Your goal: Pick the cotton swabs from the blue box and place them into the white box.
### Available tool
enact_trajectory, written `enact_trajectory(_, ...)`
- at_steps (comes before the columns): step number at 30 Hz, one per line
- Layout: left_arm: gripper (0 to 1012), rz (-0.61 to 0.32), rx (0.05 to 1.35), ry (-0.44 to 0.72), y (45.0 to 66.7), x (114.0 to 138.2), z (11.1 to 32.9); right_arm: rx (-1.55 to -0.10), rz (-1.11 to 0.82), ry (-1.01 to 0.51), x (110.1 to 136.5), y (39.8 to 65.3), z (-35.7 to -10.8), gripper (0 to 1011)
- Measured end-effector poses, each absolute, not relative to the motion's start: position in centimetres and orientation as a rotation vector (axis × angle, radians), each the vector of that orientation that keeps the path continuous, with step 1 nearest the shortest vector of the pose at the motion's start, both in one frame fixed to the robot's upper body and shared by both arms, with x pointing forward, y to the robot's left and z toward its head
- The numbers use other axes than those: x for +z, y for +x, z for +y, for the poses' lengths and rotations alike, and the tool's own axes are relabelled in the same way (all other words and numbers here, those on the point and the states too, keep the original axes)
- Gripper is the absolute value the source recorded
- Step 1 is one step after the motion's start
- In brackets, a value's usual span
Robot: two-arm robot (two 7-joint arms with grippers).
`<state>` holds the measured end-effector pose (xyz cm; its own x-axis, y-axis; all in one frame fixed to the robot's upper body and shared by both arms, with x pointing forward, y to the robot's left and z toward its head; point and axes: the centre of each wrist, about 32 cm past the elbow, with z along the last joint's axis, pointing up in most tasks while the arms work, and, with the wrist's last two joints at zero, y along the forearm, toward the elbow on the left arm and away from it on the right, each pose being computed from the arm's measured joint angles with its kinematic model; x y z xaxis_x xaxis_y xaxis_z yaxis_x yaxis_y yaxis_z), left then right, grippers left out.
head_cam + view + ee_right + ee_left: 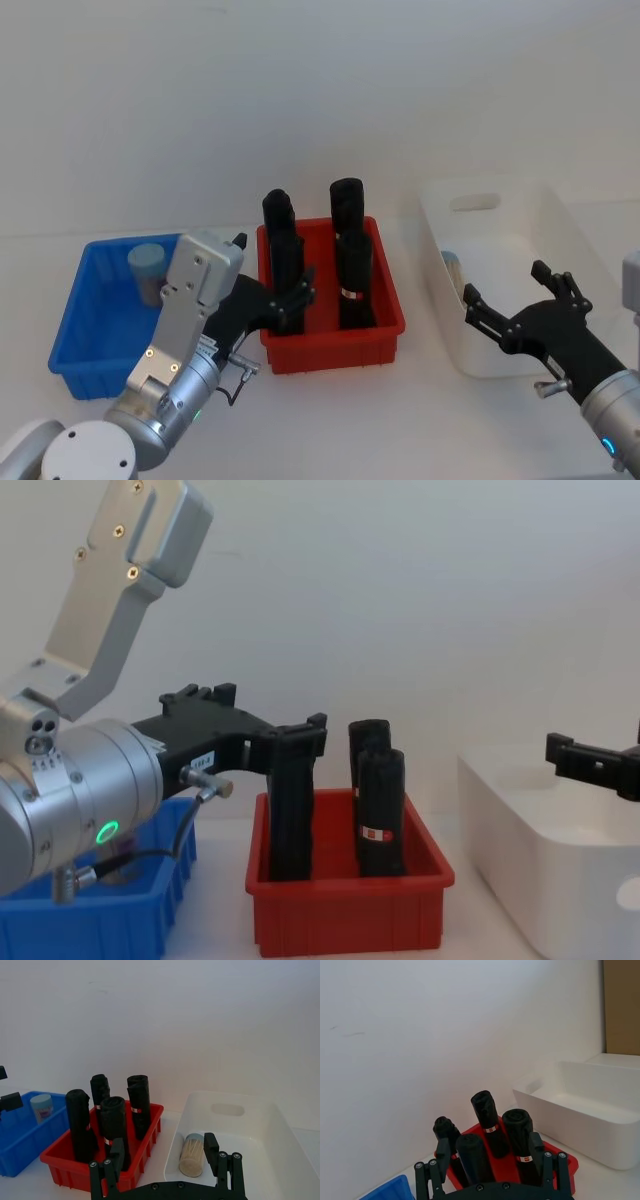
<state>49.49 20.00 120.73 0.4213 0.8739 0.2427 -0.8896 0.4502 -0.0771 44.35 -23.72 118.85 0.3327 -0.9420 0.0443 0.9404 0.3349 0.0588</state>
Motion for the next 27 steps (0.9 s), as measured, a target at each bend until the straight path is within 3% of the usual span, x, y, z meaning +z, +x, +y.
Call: enact_trajectory(27,1004,-0.268,1.124,0.061,49.20,120.45,19.84,-1.229,-0.075,0.026,118.88,44.33,-23.71,1001)
